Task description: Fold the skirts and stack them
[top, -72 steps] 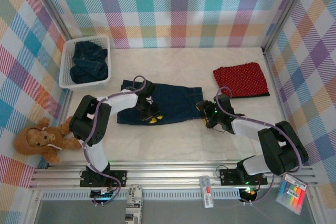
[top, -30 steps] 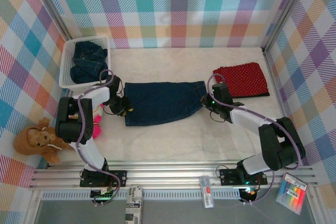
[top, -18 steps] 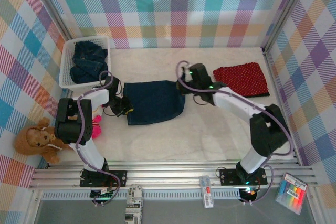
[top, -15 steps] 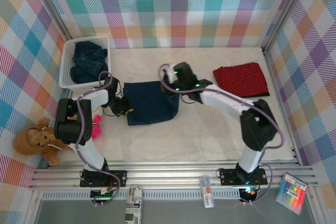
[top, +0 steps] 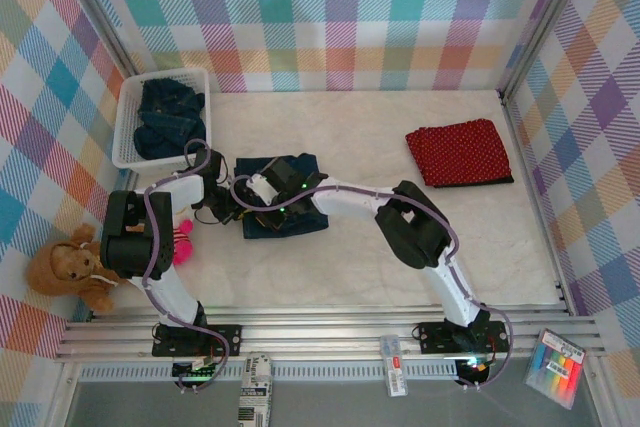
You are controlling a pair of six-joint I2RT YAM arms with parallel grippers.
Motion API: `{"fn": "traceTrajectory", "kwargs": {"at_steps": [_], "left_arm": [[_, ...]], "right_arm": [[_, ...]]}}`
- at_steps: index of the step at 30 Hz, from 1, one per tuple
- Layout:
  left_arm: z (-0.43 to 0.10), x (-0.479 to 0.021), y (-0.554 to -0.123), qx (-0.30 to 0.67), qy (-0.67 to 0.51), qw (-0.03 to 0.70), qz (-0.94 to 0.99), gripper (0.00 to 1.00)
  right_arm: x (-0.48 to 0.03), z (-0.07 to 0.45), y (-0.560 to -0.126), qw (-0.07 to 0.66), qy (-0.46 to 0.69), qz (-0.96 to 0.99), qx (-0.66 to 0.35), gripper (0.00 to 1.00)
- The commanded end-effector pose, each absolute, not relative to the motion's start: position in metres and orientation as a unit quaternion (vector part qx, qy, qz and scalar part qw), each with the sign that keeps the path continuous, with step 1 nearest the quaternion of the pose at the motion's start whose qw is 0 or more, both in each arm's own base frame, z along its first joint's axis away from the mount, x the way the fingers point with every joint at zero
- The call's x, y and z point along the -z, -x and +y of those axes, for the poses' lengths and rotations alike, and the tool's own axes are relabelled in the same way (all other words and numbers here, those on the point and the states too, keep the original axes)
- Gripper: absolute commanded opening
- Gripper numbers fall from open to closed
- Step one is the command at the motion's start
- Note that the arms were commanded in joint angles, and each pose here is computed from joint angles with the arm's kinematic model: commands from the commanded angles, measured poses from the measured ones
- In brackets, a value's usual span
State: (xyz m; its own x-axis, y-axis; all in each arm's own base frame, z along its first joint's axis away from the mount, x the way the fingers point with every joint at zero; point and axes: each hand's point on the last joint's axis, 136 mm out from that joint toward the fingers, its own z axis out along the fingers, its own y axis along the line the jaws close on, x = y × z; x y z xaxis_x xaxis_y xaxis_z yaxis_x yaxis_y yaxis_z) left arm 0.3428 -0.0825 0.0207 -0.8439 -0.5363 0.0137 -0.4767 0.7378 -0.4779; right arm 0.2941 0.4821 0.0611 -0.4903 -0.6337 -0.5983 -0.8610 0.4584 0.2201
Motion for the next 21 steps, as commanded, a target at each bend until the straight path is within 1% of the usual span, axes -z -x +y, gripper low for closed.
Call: {"fn": "traceTrajectory", "kwargs": {"at_steps": [1,8,11,14,16,21], "left_arm": [[-0.069,0.000,-0.321,0.196,0.293,0.035,0.935,0.12],[-0.072,0.002,-0.320,0.208,0.297,0.034,0.931,0.11],[-0.072,0.003,-0.319,0.207,0.296,0.032,0.932,0.11],[-0.072,0.002,-0.319,0.207,0.295,0.034,0.932,0.11],[-0.072,0.001,-0.321,0.208,0.294,0.036,0.932,0.11],[-0.072,-0.002,-0.322,0.209,0.289,0.037,0.933,0.11]], "right_arm": [[-0.096,0.482,-0.290,0.238,0.472,0.808,-0.260,0.00],[-0.144,0.495,-0.317,0.306,0.426,0.808,-0.269,0.00],[-0.159,0.504,-0.323,0.318,0.414,0.803,-0.287,0.00],[-0.170,0.511,-0.318,0.321,0.419,0.789,-0.314,0.00],[-0.164,0.512,-0.315,0.313,0.424,0.789,-0.318,0.00],[-0.123,0.506,-0.307,0.268,0.436,0.799,-0.316,0.00]]}}
